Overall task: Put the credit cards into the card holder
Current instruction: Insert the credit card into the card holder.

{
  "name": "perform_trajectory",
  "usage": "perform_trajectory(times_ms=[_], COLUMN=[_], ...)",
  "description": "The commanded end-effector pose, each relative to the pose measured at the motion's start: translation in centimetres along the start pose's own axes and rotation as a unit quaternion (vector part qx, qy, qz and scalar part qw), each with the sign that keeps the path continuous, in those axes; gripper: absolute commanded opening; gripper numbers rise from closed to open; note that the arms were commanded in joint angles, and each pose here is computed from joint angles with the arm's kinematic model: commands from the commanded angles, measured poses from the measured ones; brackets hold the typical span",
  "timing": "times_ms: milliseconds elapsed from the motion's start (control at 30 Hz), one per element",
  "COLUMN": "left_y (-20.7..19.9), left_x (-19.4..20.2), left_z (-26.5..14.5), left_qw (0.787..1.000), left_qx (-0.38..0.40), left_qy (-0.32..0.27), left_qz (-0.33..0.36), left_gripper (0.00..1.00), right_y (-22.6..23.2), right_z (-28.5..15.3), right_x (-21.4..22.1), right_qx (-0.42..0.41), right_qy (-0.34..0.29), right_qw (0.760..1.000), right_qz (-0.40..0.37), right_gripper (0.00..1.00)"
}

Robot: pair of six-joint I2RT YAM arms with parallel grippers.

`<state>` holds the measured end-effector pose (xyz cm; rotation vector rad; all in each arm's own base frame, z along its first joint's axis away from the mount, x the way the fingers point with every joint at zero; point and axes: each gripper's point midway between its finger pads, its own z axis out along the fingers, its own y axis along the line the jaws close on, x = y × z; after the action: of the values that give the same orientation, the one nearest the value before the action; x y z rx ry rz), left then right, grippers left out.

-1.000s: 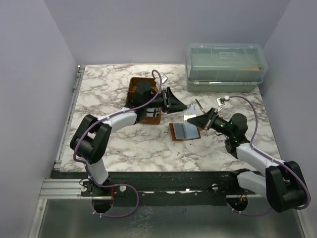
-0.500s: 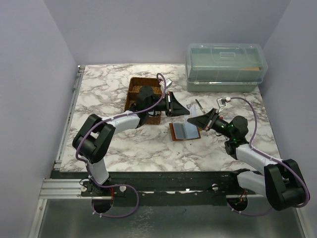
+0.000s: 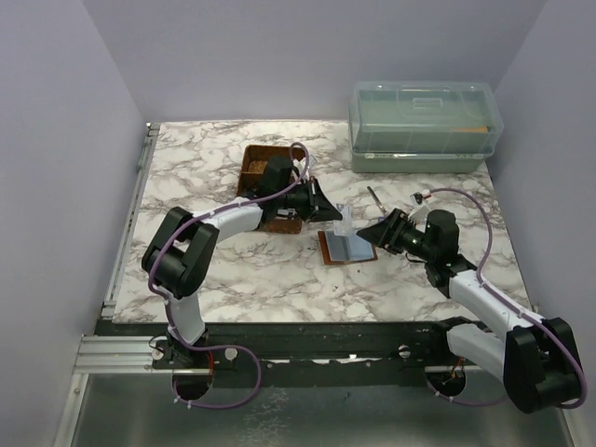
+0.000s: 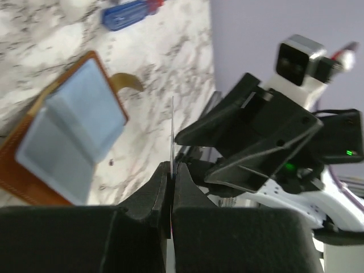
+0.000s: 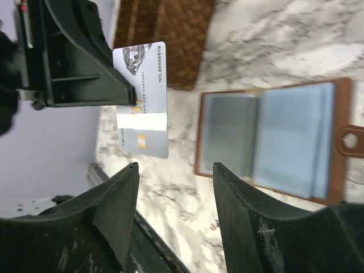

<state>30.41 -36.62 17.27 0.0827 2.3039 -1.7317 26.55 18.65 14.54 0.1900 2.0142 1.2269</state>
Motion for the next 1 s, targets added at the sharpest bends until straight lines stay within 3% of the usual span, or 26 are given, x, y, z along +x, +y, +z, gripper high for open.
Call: perform_trajectory(times_ms=[0,67,167,300,400,667,967], left_y=[6.0,7.0,7.9,8.8,9.2,10.1,10.4], left_x=[2.2,2.8,3.2,4.1,4.7,5.3,5.7], left_z=[0.4,0.7,1.3,2.4,3.1,3.2,3.3], left_qw=[0.990,0.986,0.984,0.980,0.978,0.974,0.972], left_qx=[-0.127,-0.139,-0.151,-0.164,-0.168,-0.184,-0.184], left_qy=[0.066,0.082,0.089,0.106,0.114,0.121,0.130], left_qz=[-0.020,-0.031,-0.036,-0.035,-0.037,-0.043,-0.064], left_gripper=[0.00,0.00,0.00,0.00,0.00,0.00,0.00], right_y=[-3.9,-4.5,-5.1,-6.6,-8.0,-11.5,-12.5], right_z=[-0.2,0.3,1.2,2.4,2.9,3.6,3.5], right_x=[0.8,1.2,1.4,0.9,0.8,1.8,1.9], right_qx=[0.095,0.097,0.100,0.122,0.147,0.197,0.224], right_qy=[0.038,0.063,0.096,0.103,0.109,0.131,0.136], right_qw=[0.994,0.992,0.988,0.984,0.980,0.970,0.964], right_qz=[-0.045,-0.057,-0.071,-0.079,-0.076,-0.060,-0.047], right_gripper=[0.58,0.54,0.39,0.22,0.15,0.07,0.06])
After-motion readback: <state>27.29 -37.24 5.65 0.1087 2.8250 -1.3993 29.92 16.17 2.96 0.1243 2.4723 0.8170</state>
